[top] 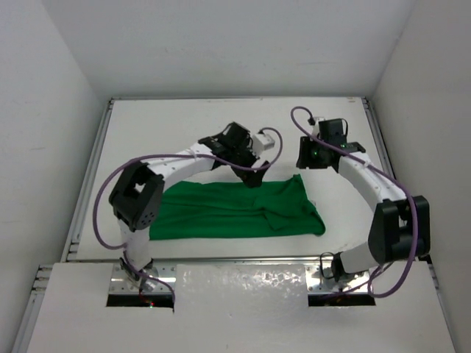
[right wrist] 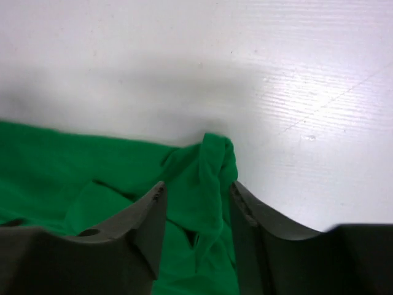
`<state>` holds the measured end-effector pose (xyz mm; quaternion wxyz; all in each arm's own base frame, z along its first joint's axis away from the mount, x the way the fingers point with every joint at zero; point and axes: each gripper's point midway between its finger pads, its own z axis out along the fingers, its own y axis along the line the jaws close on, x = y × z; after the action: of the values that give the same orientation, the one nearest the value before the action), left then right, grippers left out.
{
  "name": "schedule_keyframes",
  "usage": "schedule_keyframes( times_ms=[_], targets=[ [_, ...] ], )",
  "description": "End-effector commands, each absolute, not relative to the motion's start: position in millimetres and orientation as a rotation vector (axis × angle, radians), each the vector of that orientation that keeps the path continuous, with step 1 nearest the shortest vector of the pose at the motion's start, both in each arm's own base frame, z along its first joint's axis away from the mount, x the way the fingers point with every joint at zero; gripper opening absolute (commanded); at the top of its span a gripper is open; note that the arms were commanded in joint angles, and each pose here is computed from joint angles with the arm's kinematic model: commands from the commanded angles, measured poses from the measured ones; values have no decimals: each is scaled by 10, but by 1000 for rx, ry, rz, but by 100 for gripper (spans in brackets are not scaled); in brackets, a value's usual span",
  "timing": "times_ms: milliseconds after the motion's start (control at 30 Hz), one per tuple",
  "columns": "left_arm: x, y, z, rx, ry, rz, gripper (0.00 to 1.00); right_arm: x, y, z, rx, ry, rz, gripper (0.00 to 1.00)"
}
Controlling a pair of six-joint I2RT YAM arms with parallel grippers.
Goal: Fold and stack the t-shirts
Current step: Fold the other side of the tshirt into a rectangle
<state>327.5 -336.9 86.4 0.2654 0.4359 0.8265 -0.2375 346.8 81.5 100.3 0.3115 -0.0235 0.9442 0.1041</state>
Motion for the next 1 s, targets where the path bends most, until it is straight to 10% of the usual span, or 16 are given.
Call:
schedule_keyframes(
  times_ms=[0,100,267,767,967],
  targets=[
    [3628,-2935,1540,1020,2159,-573,100,3610,769,835,-64,2573,217,41],
    [3780,-2257,1397,890,2290,-442,98,3694,756,766,-91,2617,188,38],
    [3656,-1098,1082,638,2512,-328,57,3703,752,536,-133,2705,177,39],
    [3502,464,96,161,2731,-87,90,3742,798,177,-110,2746,195,8],
    [3404,433,-129,186,2782,-131,60,3745,791,192,-83,2721,200,0]
  ],
)
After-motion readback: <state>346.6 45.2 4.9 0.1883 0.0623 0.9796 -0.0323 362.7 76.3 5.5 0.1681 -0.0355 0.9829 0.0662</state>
